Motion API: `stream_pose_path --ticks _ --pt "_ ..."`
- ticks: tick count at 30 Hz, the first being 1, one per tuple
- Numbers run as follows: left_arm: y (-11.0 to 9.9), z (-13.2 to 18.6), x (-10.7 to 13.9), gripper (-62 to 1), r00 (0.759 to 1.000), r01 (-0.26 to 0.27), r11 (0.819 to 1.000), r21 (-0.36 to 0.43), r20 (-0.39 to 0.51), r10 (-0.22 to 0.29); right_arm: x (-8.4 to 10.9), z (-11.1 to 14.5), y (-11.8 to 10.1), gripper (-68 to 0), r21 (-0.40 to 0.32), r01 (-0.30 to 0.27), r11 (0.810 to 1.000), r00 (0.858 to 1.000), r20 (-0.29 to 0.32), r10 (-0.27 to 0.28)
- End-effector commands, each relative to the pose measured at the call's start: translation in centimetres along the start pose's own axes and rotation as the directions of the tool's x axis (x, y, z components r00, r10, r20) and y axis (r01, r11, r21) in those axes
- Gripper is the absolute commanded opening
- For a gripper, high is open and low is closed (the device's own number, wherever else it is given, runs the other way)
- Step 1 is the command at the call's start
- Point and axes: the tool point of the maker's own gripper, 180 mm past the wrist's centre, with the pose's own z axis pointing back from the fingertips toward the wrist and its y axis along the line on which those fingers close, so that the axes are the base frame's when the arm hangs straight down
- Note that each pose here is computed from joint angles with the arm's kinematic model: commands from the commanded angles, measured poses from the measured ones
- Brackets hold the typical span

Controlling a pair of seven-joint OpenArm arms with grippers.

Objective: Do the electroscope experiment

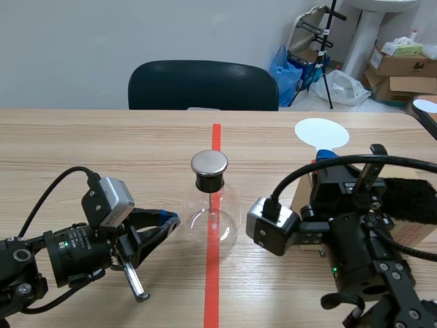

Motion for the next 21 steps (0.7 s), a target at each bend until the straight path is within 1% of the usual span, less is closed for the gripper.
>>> stream_pose_path --ticks 1,4,6,7,10,14,15,18,21 --pt "0.1 -0.4 1.3 -57.7 0.999 0.0 1.0 0.003 0.046 -0.001 -0.4 -0.4 -0.7 -66.6 -0.03 -0.009 1.0 1.0 0.001 0.009" --pt "0.1 -0.4 1.3 -57.7 0.999 0.0 1.0 0.003 0.046 -0.001 -0.5 -0.3 -0.7 -66.6 -0.027 0.001 1.0 1.0 -0.003 -0.001" --pt "0.1 -0.4 1.3 -57.7 0.999 0.0 1.0 0.003 0.046 -0.001 -0.5 -0.2 -0.8 -66.6 -0.024 0.026 0.999 1.0 -0.012 -0.026" --pt "0.1 -0.4 1.3 -57.7 0.999 0.0 1.0 0.003 0.046 -0.001 -0.6 -0.1 -0.9 -66.6 -0.024 0.037 0.999 0.999 -0.017 -0.037" --pt "0.1 -0.4 1.3 -57.7 0.999 0.0 1.0 0.003 0.046 -0.001 -1.2 0.6 -1.5 -66.7 -0.024 0.047 0.999 0.999 -0.024 -0.048" --pt "0.1 -0.4 1.3 -57.7 0.999 0.0 1.0 0.003 0.046 -0.001 -2.3 2.0 -2.0 -66.7 -0.012 0.035 0.999 0.999 -0.008 -0.036" --pt "0.1 -0.4 1.3 -57.7 0.999 0.0 1.0 0.003 0.046 -0.001 -2.7 2.4 -2.2 -66.7 -0.017 0.034 0.999 0.999 -0.001 -0.034" --pt "0.1 -0.4 1.3 -57.7 0.999 0.0 1.0 0.003 0.046 -0.001 -3.9 3.5 -3.2 -66.7 -0.065 0.03 0.997 1.0 0.011 -0.029" --pt "0.1 -0.4 1.3 -57.7 0.999 0.0 1.0 0.003 0.046 -0.001 -5.5 4.5 -3.5 -66.7 -0.081 0.007 0.997 1.0 -0.001 -0.007"
